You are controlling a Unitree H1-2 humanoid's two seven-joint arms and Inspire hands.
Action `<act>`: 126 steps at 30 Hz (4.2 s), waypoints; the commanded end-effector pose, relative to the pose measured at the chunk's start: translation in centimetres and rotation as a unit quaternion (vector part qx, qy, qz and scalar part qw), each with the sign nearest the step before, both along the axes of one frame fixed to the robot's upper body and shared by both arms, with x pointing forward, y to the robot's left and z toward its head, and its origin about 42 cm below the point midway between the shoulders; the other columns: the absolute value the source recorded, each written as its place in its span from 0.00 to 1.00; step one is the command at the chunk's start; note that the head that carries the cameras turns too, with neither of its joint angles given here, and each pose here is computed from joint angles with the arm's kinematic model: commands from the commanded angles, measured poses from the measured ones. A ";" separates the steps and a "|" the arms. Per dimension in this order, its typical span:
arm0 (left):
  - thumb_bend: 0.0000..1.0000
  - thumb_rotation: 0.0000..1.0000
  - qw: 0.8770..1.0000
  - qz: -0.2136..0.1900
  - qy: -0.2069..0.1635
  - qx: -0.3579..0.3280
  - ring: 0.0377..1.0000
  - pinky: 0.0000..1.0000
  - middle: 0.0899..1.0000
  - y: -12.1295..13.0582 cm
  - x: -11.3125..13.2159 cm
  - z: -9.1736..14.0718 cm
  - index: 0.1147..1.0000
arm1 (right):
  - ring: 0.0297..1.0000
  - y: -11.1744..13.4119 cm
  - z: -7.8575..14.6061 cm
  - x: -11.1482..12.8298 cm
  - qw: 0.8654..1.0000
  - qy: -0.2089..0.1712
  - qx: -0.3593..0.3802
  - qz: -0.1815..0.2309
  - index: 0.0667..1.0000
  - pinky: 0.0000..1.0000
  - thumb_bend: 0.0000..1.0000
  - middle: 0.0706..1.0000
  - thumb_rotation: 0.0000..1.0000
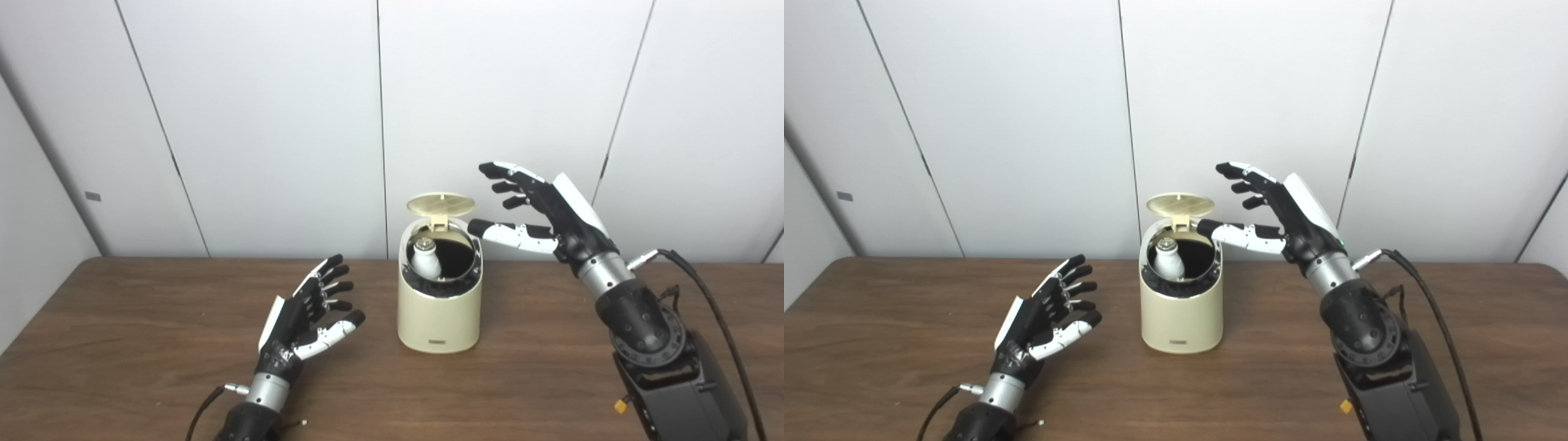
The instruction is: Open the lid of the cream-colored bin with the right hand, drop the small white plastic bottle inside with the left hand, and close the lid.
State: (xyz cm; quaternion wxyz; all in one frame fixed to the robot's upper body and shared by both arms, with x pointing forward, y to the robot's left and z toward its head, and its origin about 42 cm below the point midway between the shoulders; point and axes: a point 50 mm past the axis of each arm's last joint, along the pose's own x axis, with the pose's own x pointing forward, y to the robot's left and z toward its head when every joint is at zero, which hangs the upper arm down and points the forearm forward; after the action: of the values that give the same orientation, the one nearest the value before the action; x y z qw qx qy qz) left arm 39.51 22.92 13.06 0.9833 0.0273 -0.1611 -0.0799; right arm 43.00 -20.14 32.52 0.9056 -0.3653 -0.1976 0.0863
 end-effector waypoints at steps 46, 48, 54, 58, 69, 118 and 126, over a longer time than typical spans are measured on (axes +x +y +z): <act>0.71 0.12 0.999 0.021 -0.025 -0.004 0.78 0.67 0.83 -0.9 0.5 0.4 0.86 | 0.91 2.1 5.0 -1.0 0.974 -0.074 -0.209 0.055 0.72 0.84 0.70 0.76 0.78; 0.70 0.11 0.999 0.022 -0.023 -0.007 0.78 0.67 0.83 -0.9 0.4 0.4 0.86 | 0.91 2.1 4.9 -1.1 0.971 -0.073 -0.219 0.056 0.72 0.86 0.70 0.76 0.78; 0.69 0.08 1.000 0.022 -0.020 -0.011 0.79 0.68 0.84 -0.8 0.3 0.4 0.86 | 0.92 2.3 4.5 -1.3 0.961 -0.076 -0.257 0.065 0.72 0.89 0.70 0.75 0.78; 0.68 0.08 1.000 0.022 -0.020 -0.010 0.79 0.67 0.84 -0.8 0.3 0.4 0.86 | 0.91 2.7 3.9 -1.5 0.951 -0.089 -0.286 0.073 0.71 0.86 0.71 0.73 0.76; 0.71 0.10 1.000 0.021 -0.019 -0.010 0.78 0.66 0.83 -0.9 0.3 0.3 0.86 | 0.89 3.6 2.8 -1.7 0.943 -0.100 -0.305 0.090 0.70 0.86 0.71 0.70 0.71; 0.68 0.06 0.999 0.026 -0.021 -0.017 0.78 0.63 0.84 -1.0 -0.4 0.8 0.86 | 0.92 4.7 -1.2 -2.8 0.912 -0.023 -0.395 0.107 0.73 0.95 0.76 0.74 0.82; 0.68 0.05 0.999 0.025 -0.020 -0.017 0.77 0.62 0.84 -0.7 -0.4 0.8 0.86 | 0.90 5.0 -1.5 -2.9 0.904 0.012 -0.417 0.090 0.73 0.94 0.74 0.75 0.79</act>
State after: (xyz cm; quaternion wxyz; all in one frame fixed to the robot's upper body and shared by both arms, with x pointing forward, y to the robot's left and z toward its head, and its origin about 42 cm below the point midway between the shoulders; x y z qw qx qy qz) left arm 38.82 22.10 13.03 0.9850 0.0181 -0.1634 -0.0533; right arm 39.75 -14.77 31.74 0.6707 -0.6744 -0.2044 0.2316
